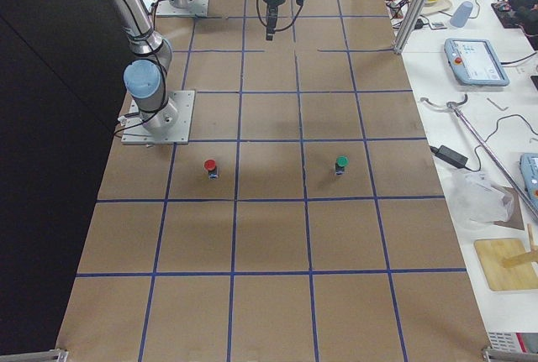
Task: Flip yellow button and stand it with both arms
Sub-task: 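Close the left gripper on the button's black body and lift it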
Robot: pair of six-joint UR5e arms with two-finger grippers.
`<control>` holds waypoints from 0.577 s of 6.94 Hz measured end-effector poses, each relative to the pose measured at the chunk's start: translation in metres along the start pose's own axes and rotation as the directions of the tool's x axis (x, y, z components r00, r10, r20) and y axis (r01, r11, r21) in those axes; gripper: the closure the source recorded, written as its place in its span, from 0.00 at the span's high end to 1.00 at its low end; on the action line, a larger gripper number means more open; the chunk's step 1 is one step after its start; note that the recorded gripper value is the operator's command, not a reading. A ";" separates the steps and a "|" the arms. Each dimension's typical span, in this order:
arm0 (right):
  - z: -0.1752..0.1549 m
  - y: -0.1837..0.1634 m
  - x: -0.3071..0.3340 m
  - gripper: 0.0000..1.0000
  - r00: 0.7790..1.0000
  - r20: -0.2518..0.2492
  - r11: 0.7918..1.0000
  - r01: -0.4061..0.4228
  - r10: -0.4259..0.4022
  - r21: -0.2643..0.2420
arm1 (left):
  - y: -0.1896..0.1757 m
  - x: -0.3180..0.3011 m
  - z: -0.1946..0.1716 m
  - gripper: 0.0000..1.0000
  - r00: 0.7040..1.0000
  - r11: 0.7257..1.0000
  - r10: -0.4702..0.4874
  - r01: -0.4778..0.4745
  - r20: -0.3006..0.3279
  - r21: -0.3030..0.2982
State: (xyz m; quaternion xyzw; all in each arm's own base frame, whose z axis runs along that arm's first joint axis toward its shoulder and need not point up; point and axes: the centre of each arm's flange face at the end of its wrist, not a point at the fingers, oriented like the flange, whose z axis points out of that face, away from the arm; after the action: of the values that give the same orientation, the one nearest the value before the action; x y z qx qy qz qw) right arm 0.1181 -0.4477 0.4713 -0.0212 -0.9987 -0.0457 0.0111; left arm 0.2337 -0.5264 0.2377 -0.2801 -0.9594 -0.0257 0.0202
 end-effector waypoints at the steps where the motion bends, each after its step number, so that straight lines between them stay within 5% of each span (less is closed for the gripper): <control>1: 0.000 0.000 0.000 1.00 1.000 0.000 1.000 0.000 0.000 0.000 | 0.000 0.002 0.006 0.89 1.000 1.000 0.002 -0.002 -0.007 -0.003; 4: 0.000 0.000 0.000 1.00 1.000 0.000 1.000 0.000 0.000 0.000 | 0.000 0.000 0.017 0.75 1.000 1.000 0.025 -0.025 -0.003 -0.004</control>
State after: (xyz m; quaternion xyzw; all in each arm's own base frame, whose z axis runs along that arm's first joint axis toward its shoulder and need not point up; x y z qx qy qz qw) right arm 0.1181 -0.4477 0.4713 -0.0211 -0.9987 -0.0458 0.0111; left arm 0.2330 -0.5258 0.2212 -0.2920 -0.9558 -0.0280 0.0215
